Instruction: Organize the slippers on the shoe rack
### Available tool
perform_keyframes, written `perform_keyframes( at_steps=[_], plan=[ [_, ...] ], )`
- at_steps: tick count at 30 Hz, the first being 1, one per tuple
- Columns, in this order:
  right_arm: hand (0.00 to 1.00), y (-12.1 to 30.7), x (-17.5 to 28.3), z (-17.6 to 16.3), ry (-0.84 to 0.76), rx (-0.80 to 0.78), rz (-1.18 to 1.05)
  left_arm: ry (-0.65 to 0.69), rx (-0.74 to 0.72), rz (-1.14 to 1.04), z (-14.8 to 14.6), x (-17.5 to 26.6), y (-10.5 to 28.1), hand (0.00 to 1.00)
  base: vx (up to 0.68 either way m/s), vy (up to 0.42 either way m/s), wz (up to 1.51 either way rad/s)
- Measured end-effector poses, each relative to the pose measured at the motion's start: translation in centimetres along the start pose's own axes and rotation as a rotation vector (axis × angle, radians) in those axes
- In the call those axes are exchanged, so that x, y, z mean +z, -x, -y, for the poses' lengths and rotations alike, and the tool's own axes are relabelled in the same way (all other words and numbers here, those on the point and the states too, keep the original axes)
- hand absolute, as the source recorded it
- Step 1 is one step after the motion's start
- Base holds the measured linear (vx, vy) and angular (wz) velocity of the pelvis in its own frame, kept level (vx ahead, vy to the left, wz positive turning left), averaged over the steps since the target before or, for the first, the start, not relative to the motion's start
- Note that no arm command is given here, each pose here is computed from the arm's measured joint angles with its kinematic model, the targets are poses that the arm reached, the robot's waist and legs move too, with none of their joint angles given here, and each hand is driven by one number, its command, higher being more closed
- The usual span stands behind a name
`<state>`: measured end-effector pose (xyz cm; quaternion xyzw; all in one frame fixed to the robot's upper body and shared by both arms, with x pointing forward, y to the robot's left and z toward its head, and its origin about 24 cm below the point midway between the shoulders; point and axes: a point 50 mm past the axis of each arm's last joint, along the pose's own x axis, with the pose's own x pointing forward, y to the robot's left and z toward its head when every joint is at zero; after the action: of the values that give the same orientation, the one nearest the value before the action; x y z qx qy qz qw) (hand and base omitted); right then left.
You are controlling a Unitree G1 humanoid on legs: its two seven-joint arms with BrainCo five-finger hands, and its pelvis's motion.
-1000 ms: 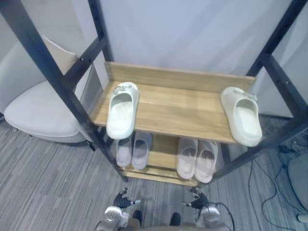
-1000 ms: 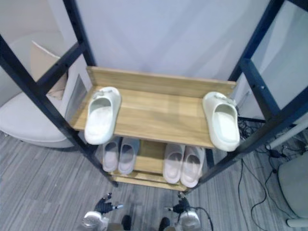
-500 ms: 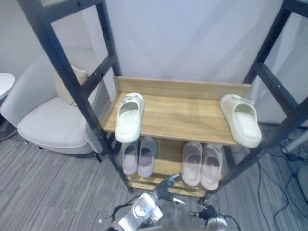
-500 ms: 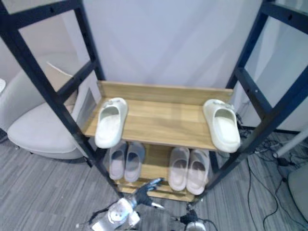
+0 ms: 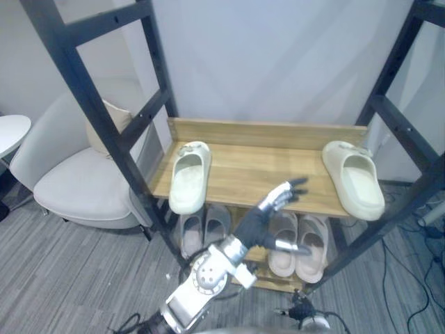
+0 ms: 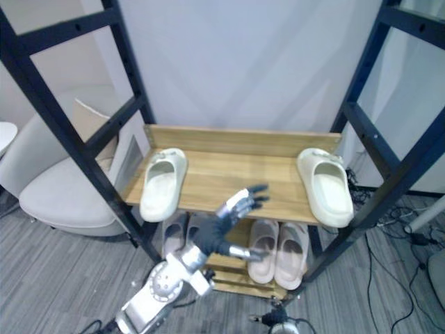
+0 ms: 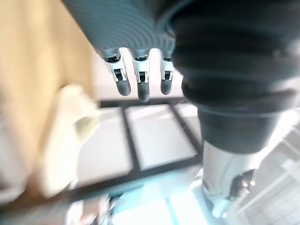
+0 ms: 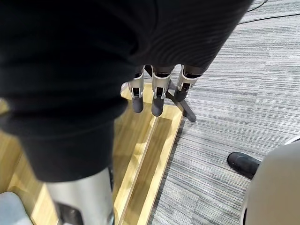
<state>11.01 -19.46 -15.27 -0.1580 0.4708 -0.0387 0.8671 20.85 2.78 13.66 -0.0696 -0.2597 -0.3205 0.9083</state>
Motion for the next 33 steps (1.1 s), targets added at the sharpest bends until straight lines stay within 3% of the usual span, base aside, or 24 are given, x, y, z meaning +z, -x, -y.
perform_keyframes(
  at_steps=[8,13,25,33],
  plan=[
    [0.00,0.0,-0.1,0.1,0.003,0.019,-0.005,-0.264,0.175,0.141,-5.7,3.0,-2.4,0.00,-0.01,0.001,0.00],
    [0.00,0.0,0.0,0.1,0.000,0.036,-0.002,-0.498,0.241,0.043,-9.6,2.1,-2.7,0.00,0.00,0.000,0.00],
    [0.00,-0.2,0.9,0.8,-0.030,0.020,0.028,-0.821,0.393,-0.307,-18.6,0.1,0.7,0.00,0.02,0.002,-0.01],
    [0.00,-0.1,1.2,0.9,-0.035,0.015,0.050,-0.923,0.402,-0.338,-19.8,0.8,0.9,0.00,-0.02,0.003,-0.08]
  ],
)
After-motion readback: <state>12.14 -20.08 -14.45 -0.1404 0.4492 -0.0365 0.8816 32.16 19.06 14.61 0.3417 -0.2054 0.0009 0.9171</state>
